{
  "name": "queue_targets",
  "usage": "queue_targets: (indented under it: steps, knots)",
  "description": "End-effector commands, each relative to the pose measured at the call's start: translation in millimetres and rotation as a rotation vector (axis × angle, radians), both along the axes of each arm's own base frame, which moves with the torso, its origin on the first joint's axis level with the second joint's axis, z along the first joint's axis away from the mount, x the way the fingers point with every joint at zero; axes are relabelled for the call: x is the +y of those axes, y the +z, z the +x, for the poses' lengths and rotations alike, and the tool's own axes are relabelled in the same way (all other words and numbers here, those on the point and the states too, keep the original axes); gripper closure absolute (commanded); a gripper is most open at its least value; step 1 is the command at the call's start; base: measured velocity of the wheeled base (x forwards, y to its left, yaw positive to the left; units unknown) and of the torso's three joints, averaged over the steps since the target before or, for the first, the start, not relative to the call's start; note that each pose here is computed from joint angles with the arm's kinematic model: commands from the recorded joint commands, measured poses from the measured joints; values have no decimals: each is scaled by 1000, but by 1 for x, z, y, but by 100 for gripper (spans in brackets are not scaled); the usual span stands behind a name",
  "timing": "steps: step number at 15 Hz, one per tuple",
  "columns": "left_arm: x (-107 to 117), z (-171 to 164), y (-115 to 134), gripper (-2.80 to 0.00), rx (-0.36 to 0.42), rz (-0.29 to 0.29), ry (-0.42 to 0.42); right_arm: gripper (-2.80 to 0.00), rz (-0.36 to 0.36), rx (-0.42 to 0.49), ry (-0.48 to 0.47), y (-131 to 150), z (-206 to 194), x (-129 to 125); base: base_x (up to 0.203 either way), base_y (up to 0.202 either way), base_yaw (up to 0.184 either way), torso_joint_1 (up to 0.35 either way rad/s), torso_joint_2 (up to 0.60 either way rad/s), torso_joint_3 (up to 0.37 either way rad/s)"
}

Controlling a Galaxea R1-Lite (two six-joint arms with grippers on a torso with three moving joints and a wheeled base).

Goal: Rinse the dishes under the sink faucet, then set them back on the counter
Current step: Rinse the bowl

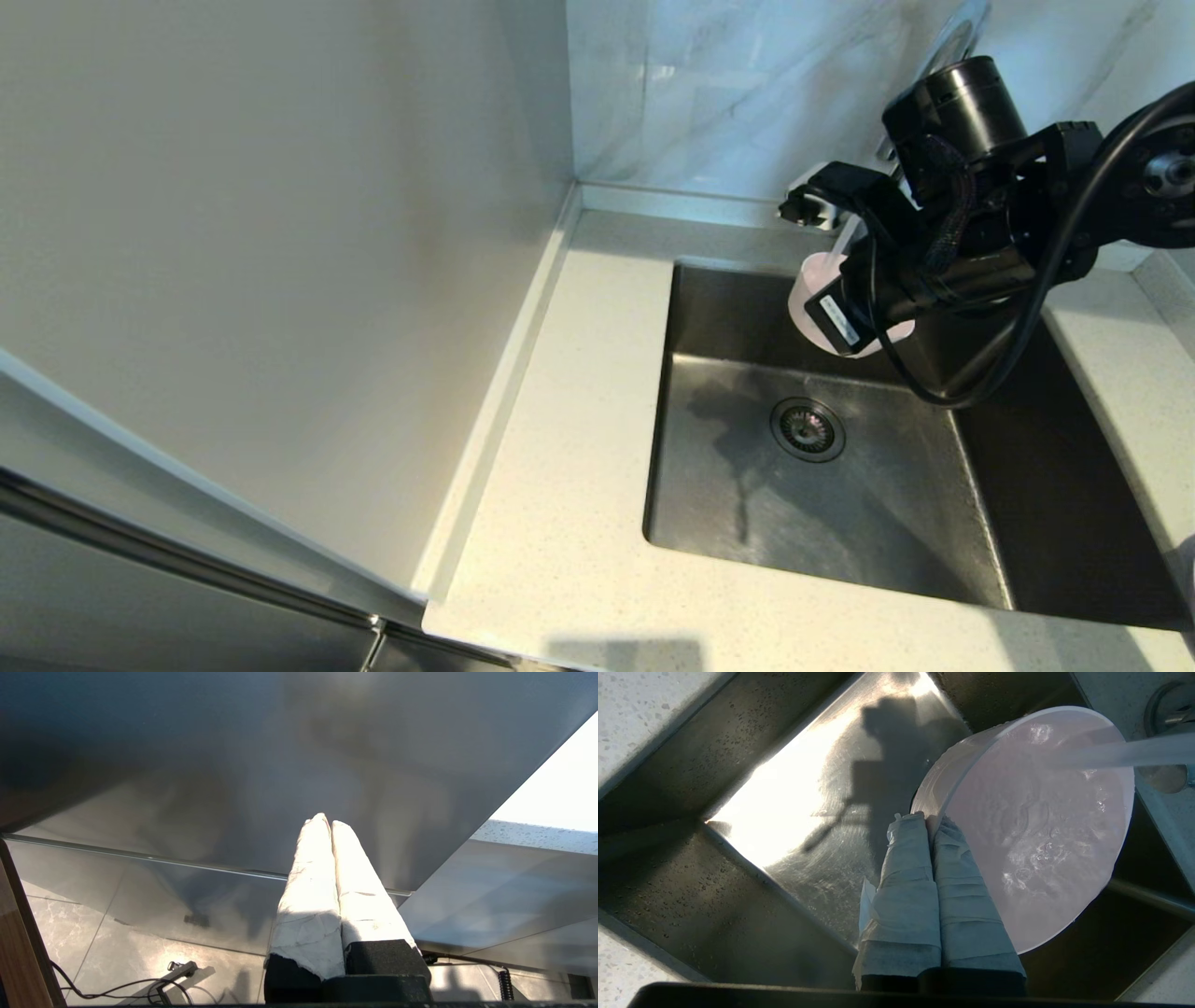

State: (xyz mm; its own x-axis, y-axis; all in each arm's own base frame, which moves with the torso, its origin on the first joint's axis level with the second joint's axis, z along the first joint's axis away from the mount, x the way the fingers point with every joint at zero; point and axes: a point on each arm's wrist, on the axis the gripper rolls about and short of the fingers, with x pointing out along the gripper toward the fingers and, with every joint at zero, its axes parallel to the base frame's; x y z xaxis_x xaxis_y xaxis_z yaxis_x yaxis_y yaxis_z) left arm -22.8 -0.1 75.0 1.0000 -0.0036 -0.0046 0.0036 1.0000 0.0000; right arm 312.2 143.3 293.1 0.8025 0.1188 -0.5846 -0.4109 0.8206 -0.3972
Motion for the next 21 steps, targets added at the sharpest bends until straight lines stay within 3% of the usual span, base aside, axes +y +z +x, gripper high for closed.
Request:
queue_targets:
  steps: [1,21]
  knots:
    - [0,0,0,0,0,0,1,0,-5,4,0,-1,1,0,0,0,0,0,0,0]
    - [0,0,0,0,0,0,1,0,-9,-31,-47,7,4,-7,0,0,0,0,0,0]
